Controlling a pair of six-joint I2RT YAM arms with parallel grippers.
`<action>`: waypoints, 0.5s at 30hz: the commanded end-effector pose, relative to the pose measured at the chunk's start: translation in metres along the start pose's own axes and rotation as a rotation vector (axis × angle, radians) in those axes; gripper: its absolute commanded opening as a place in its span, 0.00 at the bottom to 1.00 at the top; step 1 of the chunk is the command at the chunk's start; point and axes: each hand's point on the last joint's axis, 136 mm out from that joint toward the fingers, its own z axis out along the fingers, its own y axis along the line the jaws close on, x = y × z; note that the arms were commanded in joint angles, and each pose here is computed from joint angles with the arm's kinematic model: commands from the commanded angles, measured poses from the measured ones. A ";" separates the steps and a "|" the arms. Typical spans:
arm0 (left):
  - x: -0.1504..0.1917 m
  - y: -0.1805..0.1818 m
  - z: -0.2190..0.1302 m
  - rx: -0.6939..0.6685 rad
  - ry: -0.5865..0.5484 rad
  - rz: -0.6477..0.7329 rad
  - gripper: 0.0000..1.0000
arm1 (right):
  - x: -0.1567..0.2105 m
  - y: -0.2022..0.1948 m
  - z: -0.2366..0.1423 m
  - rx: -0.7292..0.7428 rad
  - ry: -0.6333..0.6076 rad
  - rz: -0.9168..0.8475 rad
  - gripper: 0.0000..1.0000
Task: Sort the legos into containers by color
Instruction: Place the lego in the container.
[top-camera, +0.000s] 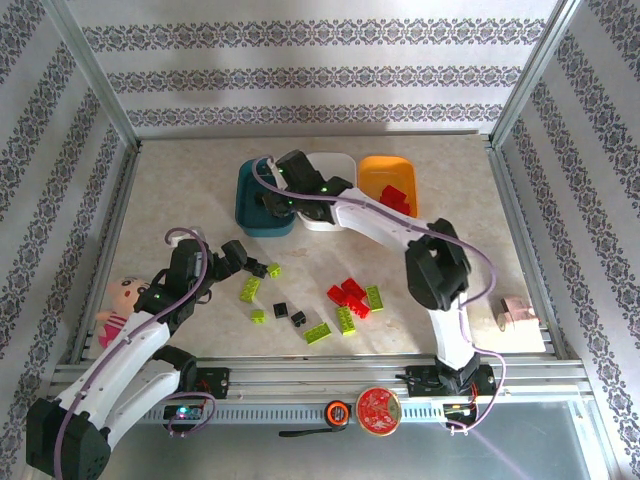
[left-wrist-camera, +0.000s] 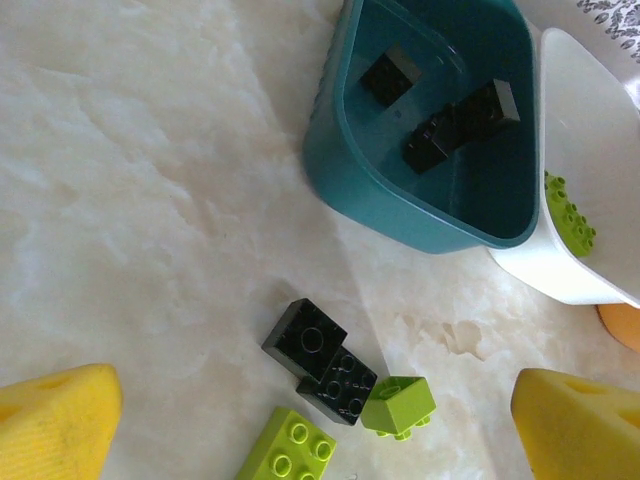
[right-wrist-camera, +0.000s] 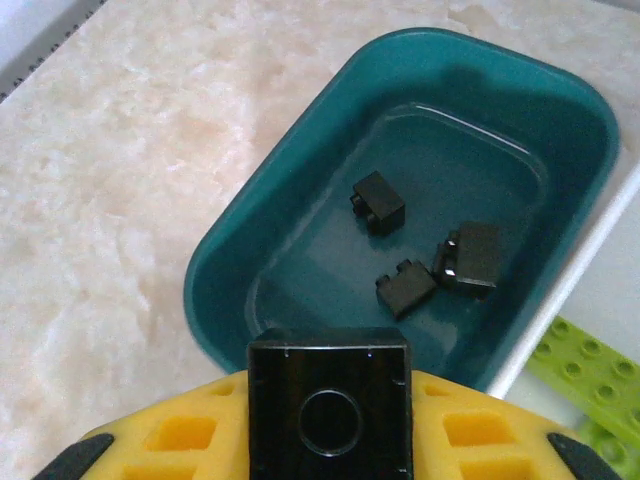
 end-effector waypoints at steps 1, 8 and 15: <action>0.009 0.003 0.001 -0.005 0.050 0.025 1.00 | 0.013 -0.018 0.025 0.045 0.085 0.038 0.34; 0.030 0.001 0.011 0.004 0.167 0.057 0.99 | -0.013 -0.014 0.041 0.024 0.048 0.033 0.76; 0.045 -0.002 0.031 -0.015 0.264 0.111 0.90 | -0.020 -0.002 0.015 0.000 0.000 0.015 0.82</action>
